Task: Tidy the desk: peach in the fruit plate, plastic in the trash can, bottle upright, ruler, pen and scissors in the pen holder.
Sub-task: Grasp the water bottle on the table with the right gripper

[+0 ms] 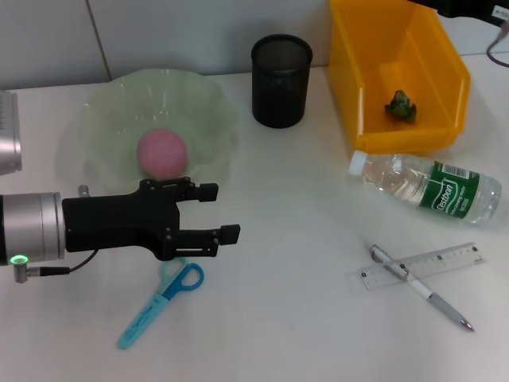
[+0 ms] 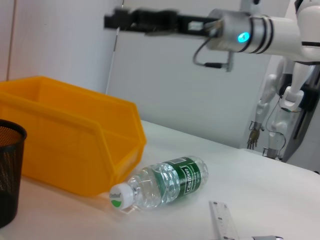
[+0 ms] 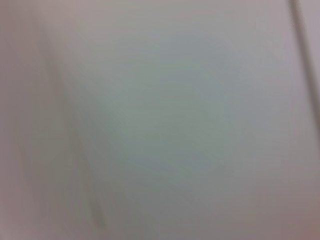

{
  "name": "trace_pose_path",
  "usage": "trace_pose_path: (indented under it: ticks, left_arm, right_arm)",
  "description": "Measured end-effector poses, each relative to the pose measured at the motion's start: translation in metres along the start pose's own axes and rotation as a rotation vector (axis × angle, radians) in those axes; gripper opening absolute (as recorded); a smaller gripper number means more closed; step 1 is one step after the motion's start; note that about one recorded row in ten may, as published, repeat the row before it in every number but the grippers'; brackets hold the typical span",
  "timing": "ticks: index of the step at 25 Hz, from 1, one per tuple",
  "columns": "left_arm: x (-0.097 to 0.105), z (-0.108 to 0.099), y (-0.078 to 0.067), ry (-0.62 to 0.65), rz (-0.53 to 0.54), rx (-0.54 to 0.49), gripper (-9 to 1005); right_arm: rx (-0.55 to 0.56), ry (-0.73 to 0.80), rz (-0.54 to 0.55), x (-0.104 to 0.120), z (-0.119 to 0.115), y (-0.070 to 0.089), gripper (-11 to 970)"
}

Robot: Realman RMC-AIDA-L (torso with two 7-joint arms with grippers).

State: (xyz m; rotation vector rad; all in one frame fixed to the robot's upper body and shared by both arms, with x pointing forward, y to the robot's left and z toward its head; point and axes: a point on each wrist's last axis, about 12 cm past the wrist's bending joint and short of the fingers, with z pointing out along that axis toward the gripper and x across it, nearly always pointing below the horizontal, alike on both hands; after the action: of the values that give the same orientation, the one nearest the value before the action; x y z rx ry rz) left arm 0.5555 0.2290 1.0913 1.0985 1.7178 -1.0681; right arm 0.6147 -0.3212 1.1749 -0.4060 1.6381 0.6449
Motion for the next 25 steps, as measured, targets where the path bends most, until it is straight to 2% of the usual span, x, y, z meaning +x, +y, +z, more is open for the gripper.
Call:
trace_pose_path:
  ticks: [4, 5, 9, 16, 20, 25]
  left_arm:
    - [0.000, 0.000, -0.002, -0.003, -0.001, 0.012, 810]
    - [0.000, 0.000, -0.002, -0.004, -0.001, 0.015, 810]
    - [0.000, -0.001, -0.003, -0.008, -0.004, 0.024, 810]
    - [0.003, -0.003, -0.005, -0.009, -0.012, 0.023, 810]
    - [0.003, -0.004, -0.005, -0.015, -0.015, 0.023, 810]
    - [0.002, -0.005, -0.004, -0.016, -0.031, 0.023, 810]
  right_arm:
    - [-0.199, -0.015, 0.010, -0.003, -0.022, 0.013, 779]
    - [-0.199, -0.015, 0.010, -0.003, -0.022, 0.013, 779]
    - [-0.318, 0.043, 0.006, 0.003, -0.037, 0.021, 779]
    - [-0.406, 0.200, -0.023, 0.015, -0.044, 0.026, 779]
    - [-0.409, 0.286, -0.065, 0.015, -0.043, 0.026, 779]
    - [-0.361, 0.430, -0.125, 0.002, -0.043, 0.021, 779]
